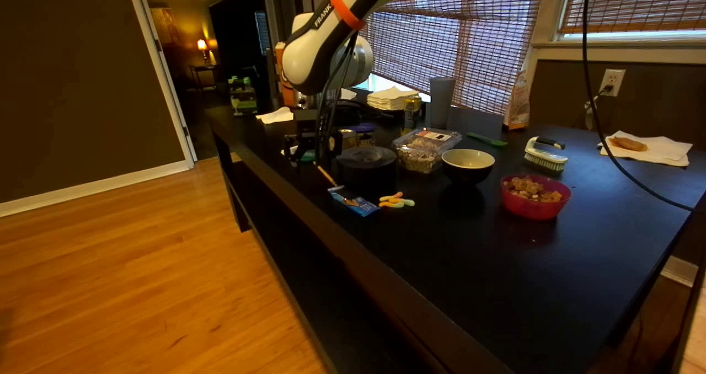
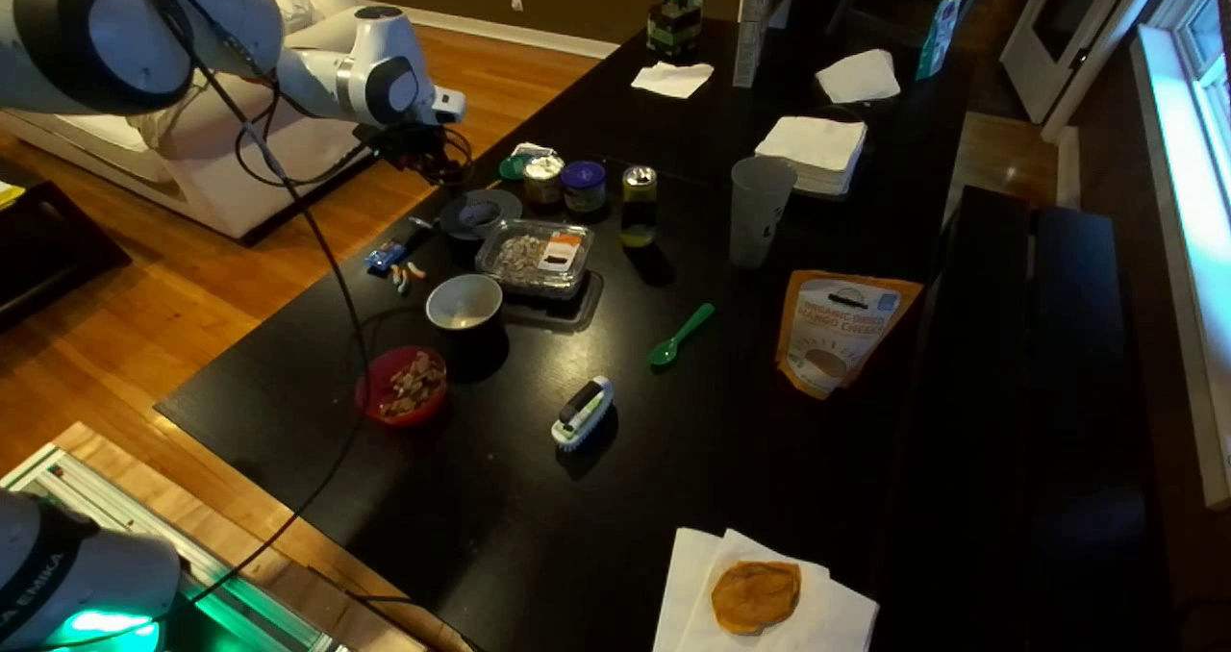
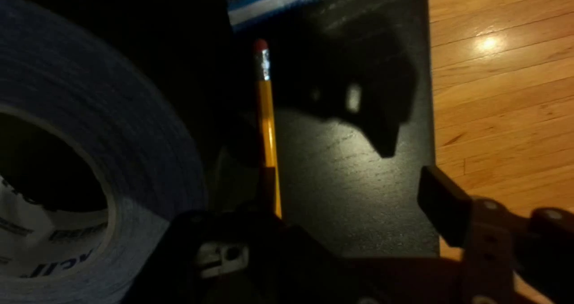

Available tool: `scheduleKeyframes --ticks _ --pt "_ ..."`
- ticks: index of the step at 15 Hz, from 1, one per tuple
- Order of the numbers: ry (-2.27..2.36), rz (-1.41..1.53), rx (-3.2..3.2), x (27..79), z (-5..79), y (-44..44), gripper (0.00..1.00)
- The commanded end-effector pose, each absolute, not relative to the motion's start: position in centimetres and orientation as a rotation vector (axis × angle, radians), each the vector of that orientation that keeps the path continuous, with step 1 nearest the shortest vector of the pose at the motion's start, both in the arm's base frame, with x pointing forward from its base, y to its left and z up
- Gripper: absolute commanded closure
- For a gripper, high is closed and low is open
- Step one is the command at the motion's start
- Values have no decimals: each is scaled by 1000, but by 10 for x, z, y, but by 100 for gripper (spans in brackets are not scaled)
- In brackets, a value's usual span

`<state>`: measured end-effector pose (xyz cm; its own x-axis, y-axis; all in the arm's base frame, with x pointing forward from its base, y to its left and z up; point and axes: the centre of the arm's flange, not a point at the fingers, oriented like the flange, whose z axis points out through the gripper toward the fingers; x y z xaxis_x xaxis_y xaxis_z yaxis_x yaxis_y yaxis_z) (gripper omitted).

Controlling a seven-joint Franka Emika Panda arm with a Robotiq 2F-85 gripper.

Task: Put the pencil in the middle of the tape

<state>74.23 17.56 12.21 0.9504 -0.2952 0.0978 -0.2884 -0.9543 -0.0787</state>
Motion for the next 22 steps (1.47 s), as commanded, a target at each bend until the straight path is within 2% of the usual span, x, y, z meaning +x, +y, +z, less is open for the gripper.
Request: scheduleKeyframes --ticks 1,4,10,11,12,13,20,22 --pt "437 -193 -3046 747 122 178 21" --pt "439 -192 -3076 750 109 174 25" --pt "444 -179 -3106 753 96 167 23" --pt "447 -163 -3102 753 92 167 34" --pt "445 -157 -3101 752 90 168 48" --pt "441 -147 -3100 751 89 170 49" --pt "401 -87 -3102 744 100 182 96" --pt "384 -92 -3110 743 102 187 100"
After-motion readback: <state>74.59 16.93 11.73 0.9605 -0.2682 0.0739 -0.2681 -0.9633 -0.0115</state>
